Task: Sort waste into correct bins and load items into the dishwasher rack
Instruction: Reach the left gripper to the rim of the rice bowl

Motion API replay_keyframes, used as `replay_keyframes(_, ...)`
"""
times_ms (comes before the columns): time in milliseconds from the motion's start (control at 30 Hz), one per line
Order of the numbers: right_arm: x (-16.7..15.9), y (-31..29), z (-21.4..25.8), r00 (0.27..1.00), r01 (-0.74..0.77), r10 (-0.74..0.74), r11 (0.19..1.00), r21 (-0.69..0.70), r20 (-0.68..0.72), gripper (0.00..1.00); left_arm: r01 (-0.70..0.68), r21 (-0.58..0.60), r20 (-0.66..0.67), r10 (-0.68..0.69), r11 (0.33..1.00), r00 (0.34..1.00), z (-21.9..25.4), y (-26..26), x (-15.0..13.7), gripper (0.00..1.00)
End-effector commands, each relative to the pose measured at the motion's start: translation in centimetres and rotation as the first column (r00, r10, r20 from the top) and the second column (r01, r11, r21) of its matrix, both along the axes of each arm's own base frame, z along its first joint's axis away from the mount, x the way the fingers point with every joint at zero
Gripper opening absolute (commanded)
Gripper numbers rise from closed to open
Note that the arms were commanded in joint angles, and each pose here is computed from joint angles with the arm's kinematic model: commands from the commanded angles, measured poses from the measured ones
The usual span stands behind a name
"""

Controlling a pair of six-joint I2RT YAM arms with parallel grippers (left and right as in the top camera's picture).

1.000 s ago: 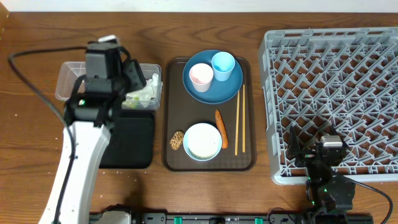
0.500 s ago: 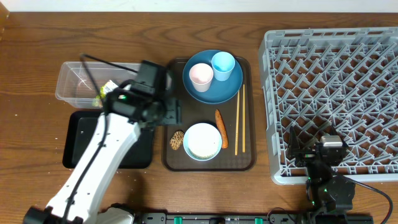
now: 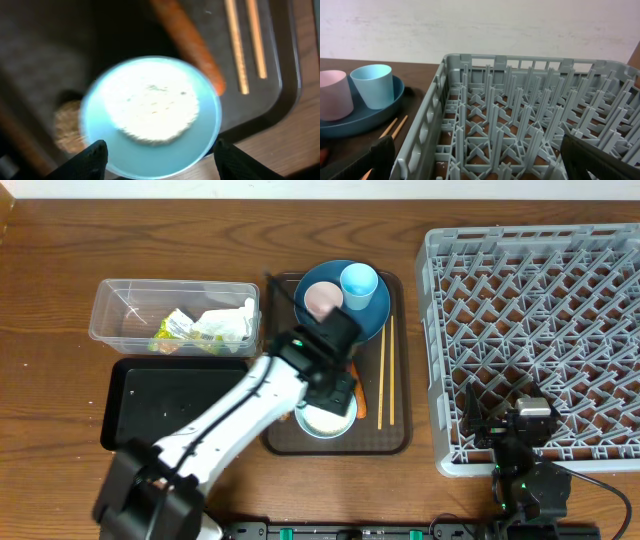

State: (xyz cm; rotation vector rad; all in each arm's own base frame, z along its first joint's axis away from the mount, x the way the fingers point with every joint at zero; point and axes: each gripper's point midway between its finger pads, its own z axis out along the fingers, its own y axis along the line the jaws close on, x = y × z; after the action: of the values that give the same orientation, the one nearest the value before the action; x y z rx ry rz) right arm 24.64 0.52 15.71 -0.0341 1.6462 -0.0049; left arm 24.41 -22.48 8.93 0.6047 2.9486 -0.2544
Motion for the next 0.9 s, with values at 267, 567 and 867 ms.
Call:
replay_keyframes(267,0.0,-0.1,-0.1,1.000,0.002,-0.002,1.000,-0.008,-0.002,0.99,0.191,0.054,-0.060,-0.187,0.980,0.980,-3.0,-3.5,-3.8,0.69)
replay_keyframes(567,0.0,-0.1,-0.1,1.000,0.002,-0.002,1.000,-0.008,-0.002,0.99,0.216,0.080,-0.108,-0.207,0.973,0.972,-4.8,-3.6,-4.4,0.69)
replay_keyframes(867,0.0,-0.1,-0.1,1.000,0.002,-0.002,1.000,-0.008,-0.002,0.99,0.215,0.063,-0.159,-0.203,0.974,0.966,-5.9,-3.6,-4.4,0.66)
